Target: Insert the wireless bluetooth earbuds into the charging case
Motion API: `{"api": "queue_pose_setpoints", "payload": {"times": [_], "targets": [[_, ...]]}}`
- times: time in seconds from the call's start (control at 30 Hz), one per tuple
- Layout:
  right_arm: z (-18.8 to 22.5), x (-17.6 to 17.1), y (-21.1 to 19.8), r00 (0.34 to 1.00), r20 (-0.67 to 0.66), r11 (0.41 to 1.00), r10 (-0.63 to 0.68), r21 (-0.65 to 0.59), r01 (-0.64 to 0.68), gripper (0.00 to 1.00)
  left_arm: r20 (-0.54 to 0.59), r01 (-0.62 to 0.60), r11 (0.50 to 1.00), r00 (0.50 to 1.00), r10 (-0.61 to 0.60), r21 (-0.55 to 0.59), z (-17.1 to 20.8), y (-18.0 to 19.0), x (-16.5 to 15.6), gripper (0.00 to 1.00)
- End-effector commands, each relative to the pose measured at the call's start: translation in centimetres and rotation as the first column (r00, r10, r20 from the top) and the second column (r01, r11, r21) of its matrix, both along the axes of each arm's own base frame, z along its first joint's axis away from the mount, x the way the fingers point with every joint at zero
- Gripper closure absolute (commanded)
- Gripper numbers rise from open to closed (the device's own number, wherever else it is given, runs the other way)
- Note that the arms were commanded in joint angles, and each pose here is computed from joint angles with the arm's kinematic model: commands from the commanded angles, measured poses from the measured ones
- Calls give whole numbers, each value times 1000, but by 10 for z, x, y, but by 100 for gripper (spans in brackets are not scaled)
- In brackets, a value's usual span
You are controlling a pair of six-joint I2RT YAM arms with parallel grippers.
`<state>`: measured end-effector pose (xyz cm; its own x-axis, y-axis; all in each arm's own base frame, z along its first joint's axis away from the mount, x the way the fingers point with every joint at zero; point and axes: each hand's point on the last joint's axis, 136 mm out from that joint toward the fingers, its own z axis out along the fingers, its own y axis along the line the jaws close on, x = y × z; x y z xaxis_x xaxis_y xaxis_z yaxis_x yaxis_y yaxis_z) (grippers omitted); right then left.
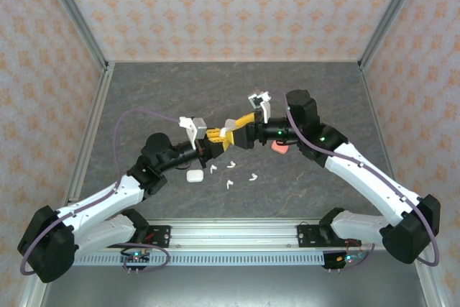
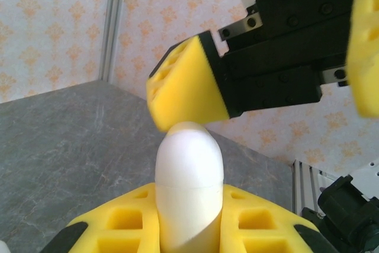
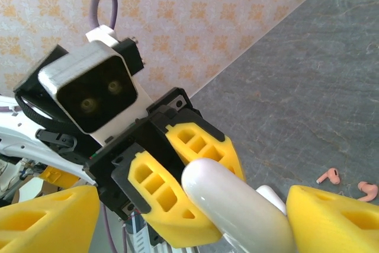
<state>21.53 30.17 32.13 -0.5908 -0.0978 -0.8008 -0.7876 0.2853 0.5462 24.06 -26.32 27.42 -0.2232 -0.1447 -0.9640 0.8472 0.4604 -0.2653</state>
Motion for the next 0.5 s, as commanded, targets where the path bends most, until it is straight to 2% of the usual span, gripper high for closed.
{"api": "queue_pose_setpoints", "payload": {"times": [0.0, 0.13, 0.27, 0.33, 0.47], "targets": [[6, 8, -10, 994, 68, 996, -81, -23, 82, 17, 11, -40, 999, 999, 40, 10, 6, 2, 8, 100], [4, 37, -43, 948, 76, 947, -310, -62, 315, 14, -69, -122, 989, 989, 128, 82, -11, 6, 27, 100], [-14, 62, -87, 847, 58, 837, -528, -132, 531, 4, -199, -179, 975, 959, 204, 134, -34, 14, 55, 100], [-32, 69, -102, 805, 22, 788, -593, -186, 586, 0, -278, -230, 963, 924, 262, 141, -47, 27, 76, 100], [-71, 77, -124, 735, -12, 701, -677, -313, 641, 0, -440, -325, 926, 815, 377, 191, -82, 59, 117, 100]]}}
